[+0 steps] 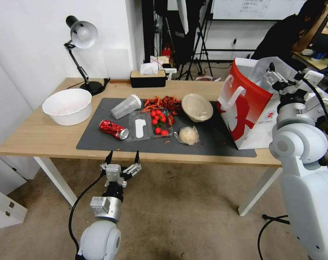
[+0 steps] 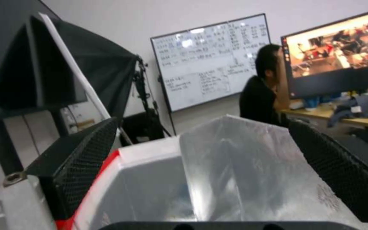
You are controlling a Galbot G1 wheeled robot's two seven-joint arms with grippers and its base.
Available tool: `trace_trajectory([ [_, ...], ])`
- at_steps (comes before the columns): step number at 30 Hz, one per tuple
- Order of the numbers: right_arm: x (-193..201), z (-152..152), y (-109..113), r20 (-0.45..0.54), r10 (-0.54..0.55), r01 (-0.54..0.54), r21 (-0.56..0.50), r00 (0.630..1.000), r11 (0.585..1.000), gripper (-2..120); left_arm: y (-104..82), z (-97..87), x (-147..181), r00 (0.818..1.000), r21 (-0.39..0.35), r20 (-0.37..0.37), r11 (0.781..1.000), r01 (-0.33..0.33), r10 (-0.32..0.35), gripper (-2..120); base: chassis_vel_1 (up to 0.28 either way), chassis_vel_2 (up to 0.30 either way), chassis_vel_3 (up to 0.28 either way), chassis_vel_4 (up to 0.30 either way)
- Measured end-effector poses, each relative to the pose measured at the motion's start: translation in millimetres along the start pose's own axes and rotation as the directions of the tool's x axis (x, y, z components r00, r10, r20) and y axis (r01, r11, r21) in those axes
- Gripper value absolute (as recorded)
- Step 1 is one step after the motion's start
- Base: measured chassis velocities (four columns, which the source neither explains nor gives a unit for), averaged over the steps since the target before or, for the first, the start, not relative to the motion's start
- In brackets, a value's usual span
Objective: Pick up the trash from the table and place it into the takeout bag.
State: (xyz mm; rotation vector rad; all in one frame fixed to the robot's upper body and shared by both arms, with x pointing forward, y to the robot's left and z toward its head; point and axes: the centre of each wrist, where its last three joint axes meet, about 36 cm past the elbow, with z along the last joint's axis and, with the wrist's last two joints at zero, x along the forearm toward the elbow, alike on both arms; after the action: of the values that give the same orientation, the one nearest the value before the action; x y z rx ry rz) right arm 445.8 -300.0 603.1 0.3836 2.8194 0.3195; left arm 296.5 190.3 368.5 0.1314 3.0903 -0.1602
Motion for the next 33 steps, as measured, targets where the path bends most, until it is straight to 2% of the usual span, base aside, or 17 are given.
trace_trajectory([
  [3, 5, -1, -2, 0.042, -0.056, 0.057, -0.038, 0.998, 0.998, 100, 1.3, 0.1, 0, 1.000, -0.003, 0.000, 1.000, 0.000, 0.000, 100, 0.000, 0.000, 0.000, 0.000],
  [5, 20, -3, -1, 0.073, -0.150, 0.155, -0.069, 0.986, 0.986, 100, 2.3, 0.1, 1, 1.000, -0.005, 0.000, 1.000, -0.001, 0.001, 100, 0.000, 0.000, 0.000, 0.000],
  [6, 20, -3, -1, 0.073, -0.150, 0.155, -0.069, 0.986, 0.986, 100, 2.3, 0.1, 1, 1.000, -0.005, 0.000, 1.000, -0.001, 0.001, 100, 0.000, 0.000, 0.000, 0.000],
  [9, 55, 3, 3, 0.101, -0.326, 0.332, -0.056, 0.940, 0.941, 100, 4.5, -0.7, 1, 1.000, -0.010, 0.004, 1.000, -0.002, 0.002, 100, 0.000, 0.000, 0.000, 0.000],
  [10, 55, 3, 3, 0.101, -0.326, 0.332, -0.056, 0.940, 0.941, 100, 4.5, -0.7, 1, 1.000, -0.010, 0.004, 1.000, -0.002, 0.002, 100, 0.000, 0.000, 0.000, 0.000],
  [12, 79, 12, 5, 0.106, -0.413, 0.418, -0.024, 0.904, 0.908, 100, 6.5, -1.2, 1, 1.000, -0.015, 0.008, 1.000, -0.001, 0.002, 100, 0.000, 0.000, 0.000, 0.000],
  [14, 99, 24, 5, 0.102, -0.460, 0.462, 0.009, 0.882, 0.887, 100, 7.5, -1.5, 1, 1.000, -0.019, 0.010, 1.000, -0.002, 0.002, 100, 0.000, 0.000, 0.000, 0.000],
  [15, 99, 24, 5, 0.102, -0.460, 0.462, 0.009, 0.882, 0.887, 100, 7.5, -1.5, 1, 1.000, -0.019, 0.010, 1.000, -0.002, 0.002, 100, 0.000, 0.000, 0.000, 0.000],
  [16, 114, 38, 2, 0.092, -0.483, 0.480, 0.052, 0.871, 0.876, 100, 8.4, -1.7, 1, 1.000, -0.021, 0.012, 1.000, -0.002, 0.002, 100, 0.000, 0.000, 0.000, 0.000],
  [18, 134, 58, -3, 0.069, -0.480, 0.471, 0.115, 0.875, 0.875, 100, 9.1, -1.7, 1, 1.000, -0.023, 0.014, 1.000, -0.002, 0.002, 100, 0.000, 0.000, 0.000, 0.000],
  [19, 134, 58, -3, 0.069, -0.480, 0.471, 0.115, 0.875, 0.875, 100, 9.1, -1.7, 1, 1.000, -0.023, 0.014, 1.000, -0.002, 0.002, 100, 0.000, 0.000, 0.000, 0.000],
  [22, 162, 91, -16, 0.025, -0.418, 0.405, 0.203, 0.908, 0.891, 100, 9.3, -1.5, 2, 1.000, -0.023, 0.016, 1.000, -0.002, 0.002, 100, 0.000, 0.000, 0.000, 0.000],
  [26, 184, 115, -25, -0.007, -0.350, 0.341, 0.243, 0.937, 0.908, 100, 9.2, -1.5, 2, 1.000, -0.023, 0.016, 1.000, -0.002, 0.003, 100, 0.000, 0.000, 0.000, 0.000],
  [27, 184, 115, -25, -0.007, -0.350, 0.341, 0.243, 0.937, 0.908, 100, 9.2, -1.5, 2, 1.000, -0.023, 0.016, 1.000, -0.002, 0.003, 100, 0.000, 0.000, 0.000, 0.000],
  [33, 219, 159, -35, -0.084, -0.274, 0.286, 0.224, 0.958, 0.932, 100, 8.8, -1.0, 2, 1.000, -0.024, 0.016, 1.000, -0.004, 0.004, 100, 0.000, 0.000, 0.000, 0.000],
])
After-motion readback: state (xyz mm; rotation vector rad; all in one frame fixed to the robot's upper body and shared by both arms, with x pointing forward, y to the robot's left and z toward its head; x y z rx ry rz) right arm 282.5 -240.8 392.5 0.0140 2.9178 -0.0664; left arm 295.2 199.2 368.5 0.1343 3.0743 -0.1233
